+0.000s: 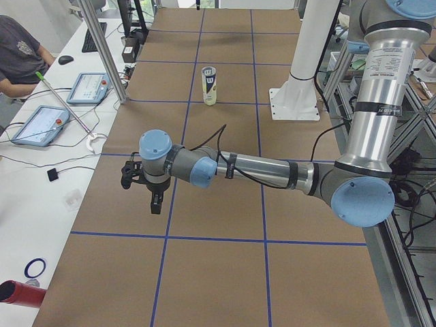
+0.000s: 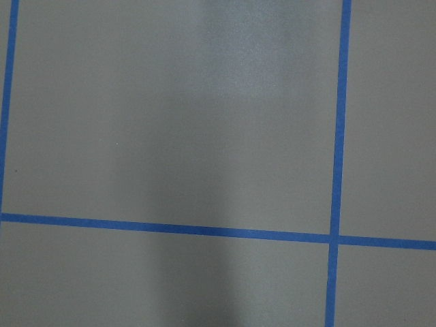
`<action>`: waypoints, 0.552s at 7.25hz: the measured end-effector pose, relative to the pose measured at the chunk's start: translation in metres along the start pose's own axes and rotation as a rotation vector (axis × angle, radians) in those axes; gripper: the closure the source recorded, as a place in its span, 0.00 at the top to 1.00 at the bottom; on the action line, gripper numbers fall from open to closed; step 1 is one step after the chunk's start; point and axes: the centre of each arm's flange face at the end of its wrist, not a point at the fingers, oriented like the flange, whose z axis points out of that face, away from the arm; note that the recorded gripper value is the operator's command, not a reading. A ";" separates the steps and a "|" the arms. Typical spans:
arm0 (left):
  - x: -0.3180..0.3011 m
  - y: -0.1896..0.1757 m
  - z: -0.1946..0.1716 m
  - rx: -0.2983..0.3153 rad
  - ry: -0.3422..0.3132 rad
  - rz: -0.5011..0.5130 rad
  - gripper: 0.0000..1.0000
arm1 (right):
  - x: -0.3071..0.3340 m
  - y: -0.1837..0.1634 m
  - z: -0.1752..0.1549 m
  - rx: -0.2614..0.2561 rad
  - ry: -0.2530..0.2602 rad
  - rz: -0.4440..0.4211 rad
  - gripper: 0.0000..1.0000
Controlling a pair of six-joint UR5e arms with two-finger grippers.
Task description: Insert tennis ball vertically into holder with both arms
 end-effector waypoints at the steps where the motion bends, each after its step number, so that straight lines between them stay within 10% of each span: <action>1: -0.013 0.007 0.005 -0.007 -0.050 0.054 0.99 | 0.001 0.001 0.001 -0.002 0.001 0.001 0.99; 4: -0.032 0.026 0.017 -0.137 -0.095 0.054 0.99 | 0.004 0.003 0.003 -0.007 0.002 0.007 0.99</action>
